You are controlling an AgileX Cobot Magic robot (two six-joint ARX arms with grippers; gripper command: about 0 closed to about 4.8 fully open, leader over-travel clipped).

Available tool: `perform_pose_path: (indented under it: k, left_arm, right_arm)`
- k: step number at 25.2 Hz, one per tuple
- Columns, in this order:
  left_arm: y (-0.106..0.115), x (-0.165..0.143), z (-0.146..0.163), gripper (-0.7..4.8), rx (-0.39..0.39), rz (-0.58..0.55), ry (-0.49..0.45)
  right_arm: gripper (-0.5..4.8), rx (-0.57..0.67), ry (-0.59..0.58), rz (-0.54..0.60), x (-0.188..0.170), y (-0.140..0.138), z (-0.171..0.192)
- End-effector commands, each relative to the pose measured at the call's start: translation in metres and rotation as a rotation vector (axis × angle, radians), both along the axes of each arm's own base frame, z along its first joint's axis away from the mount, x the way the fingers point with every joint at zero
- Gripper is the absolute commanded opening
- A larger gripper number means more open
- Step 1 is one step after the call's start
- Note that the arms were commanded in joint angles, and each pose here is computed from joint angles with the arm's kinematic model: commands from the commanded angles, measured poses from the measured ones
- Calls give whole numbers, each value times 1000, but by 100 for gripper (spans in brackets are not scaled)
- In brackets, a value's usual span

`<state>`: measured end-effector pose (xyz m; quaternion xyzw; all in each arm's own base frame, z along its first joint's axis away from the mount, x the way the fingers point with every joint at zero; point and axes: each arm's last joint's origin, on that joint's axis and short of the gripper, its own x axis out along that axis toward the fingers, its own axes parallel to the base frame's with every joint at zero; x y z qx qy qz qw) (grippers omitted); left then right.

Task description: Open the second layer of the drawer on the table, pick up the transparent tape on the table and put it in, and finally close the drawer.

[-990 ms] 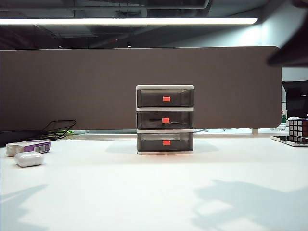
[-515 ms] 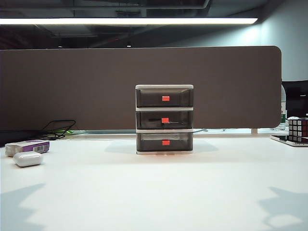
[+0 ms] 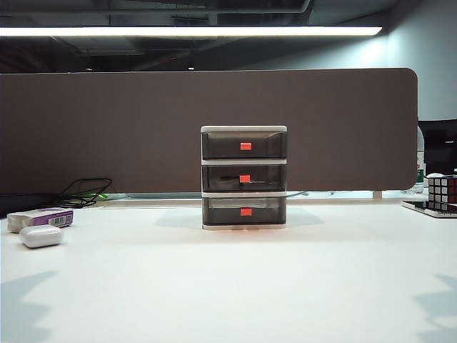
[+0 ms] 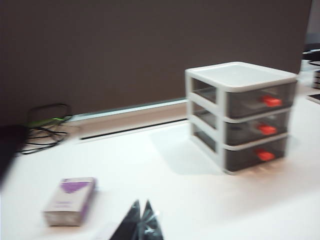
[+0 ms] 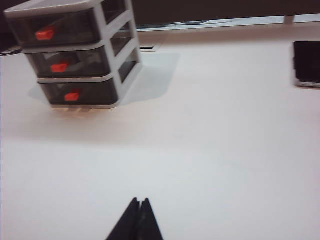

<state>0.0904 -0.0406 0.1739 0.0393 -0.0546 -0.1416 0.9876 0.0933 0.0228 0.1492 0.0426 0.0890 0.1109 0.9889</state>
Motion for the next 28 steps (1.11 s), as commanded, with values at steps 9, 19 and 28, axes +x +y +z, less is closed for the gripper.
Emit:
perform_pose_path:
  k: [9, 19, 28]
  left_arm:
    - [21, 6, 6, -6, -10, 101, -46]
    - [23, 7, 5, -6, -9, 126, -31]
    - [23, 8, -5, -5, 16, 125, 69]
  right_arm:
    - [-5, 16, -137, -105, 4, -20, 12]
    - [-5, 14, -90, -107, 4, -20, 7]
    - [-5, 14, -90, -107, 4, -20, 7]
